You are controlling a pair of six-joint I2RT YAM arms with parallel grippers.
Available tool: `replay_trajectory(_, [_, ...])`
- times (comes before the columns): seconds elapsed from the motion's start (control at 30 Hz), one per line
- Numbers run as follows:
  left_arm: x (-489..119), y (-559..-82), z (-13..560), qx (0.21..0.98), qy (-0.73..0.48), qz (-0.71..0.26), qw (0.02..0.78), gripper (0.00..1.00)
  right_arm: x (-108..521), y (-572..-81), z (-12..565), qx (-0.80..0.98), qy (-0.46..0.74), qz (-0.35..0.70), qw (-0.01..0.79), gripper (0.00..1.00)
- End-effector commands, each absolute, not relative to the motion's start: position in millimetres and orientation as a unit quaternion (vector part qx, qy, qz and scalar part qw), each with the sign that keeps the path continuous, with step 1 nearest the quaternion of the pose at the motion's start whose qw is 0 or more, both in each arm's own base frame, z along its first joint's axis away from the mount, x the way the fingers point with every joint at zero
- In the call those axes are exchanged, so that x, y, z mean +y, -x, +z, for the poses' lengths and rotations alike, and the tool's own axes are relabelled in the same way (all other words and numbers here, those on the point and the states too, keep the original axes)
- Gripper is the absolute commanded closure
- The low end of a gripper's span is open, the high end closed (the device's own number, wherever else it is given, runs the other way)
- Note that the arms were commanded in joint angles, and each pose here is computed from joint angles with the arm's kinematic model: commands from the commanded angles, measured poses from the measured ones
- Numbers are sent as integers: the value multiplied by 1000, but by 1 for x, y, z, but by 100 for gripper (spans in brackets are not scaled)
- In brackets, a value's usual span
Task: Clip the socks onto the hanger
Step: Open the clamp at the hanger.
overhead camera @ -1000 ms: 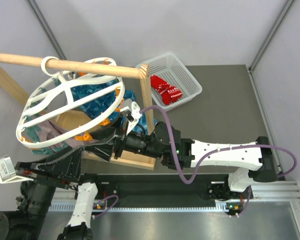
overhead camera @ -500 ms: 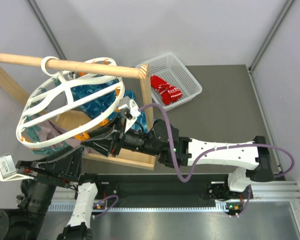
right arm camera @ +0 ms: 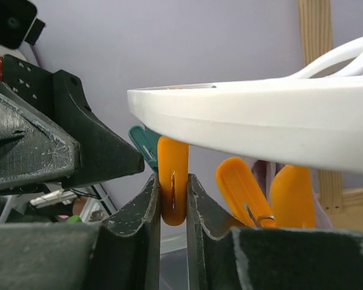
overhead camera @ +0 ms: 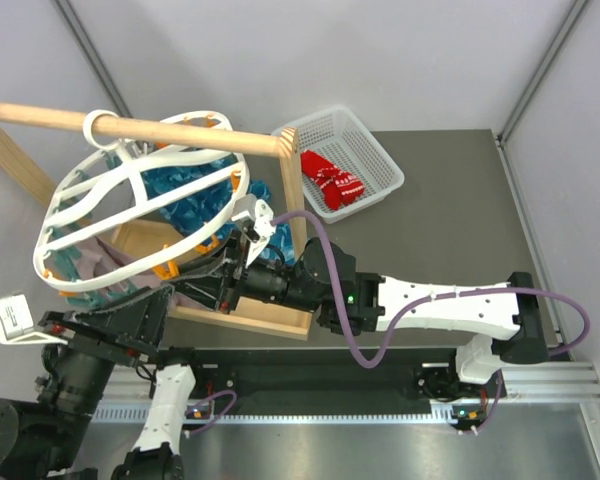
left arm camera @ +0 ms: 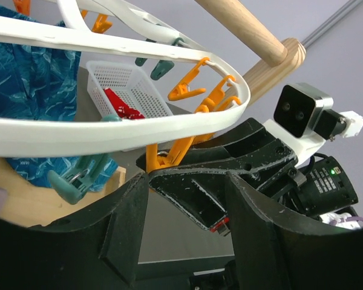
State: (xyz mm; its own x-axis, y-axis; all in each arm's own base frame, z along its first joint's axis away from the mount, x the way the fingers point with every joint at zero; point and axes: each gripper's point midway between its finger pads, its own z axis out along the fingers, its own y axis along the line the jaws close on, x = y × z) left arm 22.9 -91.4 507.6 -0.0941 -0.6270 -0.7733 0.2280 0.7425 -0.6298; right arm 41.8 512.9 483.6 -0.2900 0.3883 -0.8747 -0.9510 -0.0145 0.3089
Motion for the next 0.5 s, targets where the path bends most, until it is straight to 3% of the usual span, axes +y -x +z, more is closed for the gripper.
replay_trajectory(0.0, [-89, -44, 499, 692, 181, -334, 614, 42, 500, -51, 514, 472, 276, 624, 558, 100])
replay_trajectory(0.47, [-79, -63, 496, 703, 205, -267, 627, 41, 490, -54, 509, 493, 286, 556, 604, 100])
